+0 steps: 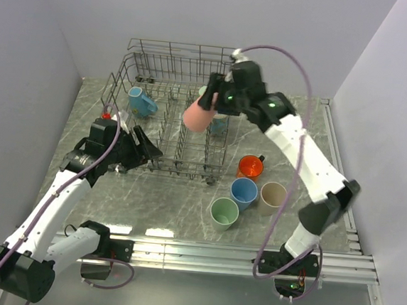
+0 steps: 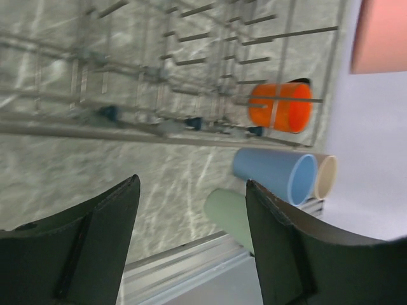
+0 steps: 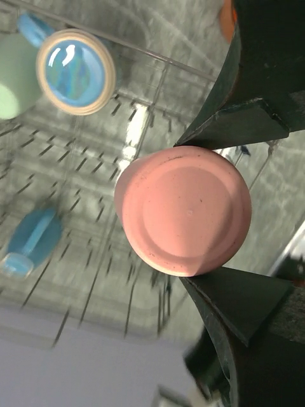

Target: Load the cups into the dish rack

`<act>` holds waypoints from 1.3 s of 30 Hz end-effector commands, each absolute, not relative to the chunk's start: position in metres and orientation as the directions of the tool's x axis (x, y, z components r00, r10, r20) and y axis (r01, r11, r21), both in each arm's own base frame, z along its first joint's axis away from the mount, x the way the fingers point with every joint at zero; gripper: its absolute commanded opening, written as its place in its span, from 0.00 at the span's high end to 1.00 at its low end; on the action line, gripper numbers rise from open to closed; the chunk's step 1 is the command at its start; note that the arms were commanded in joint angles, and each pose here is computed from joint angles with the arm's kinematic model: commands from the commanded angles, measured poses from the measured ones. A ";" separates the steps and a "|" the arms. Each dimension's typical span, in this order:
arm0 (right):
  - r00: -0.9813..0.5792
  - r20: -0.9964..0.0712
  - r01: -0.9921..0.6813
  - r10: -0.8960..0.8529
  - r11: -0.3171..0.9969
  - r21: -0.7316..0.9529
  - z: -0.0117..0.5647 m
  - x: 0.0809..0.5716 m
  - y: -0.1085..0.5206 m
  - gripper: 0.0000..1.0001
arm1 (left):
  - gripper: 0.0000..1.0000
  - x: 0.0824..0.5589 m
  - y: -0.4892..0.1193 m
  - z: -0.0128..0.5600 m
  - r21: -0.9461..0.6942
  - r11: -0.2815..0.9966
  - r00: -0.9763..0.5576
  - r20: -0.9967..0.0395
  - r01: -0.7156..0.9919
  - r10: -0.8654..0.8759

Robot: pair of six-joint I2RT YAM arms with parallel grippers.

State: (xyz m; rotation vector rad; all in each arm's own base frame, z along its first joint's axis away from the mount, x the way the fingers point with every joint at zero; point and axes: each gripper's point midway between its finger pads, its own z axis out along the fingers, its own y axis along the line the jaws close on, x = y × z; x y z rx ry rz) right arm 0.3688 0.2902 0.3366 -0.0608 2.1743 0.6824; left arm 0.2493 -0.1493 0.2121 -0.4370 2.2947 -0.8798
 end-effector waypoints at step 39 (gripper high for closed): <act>-0.820 -0.557 -0.077 -0.132 0.990 -0.120 0.131 0.341 0.258 1.00 | 0.30 0.246 -0.146 0.228 -0.537 0.843 -0.729 -0.585 0.020 -0.355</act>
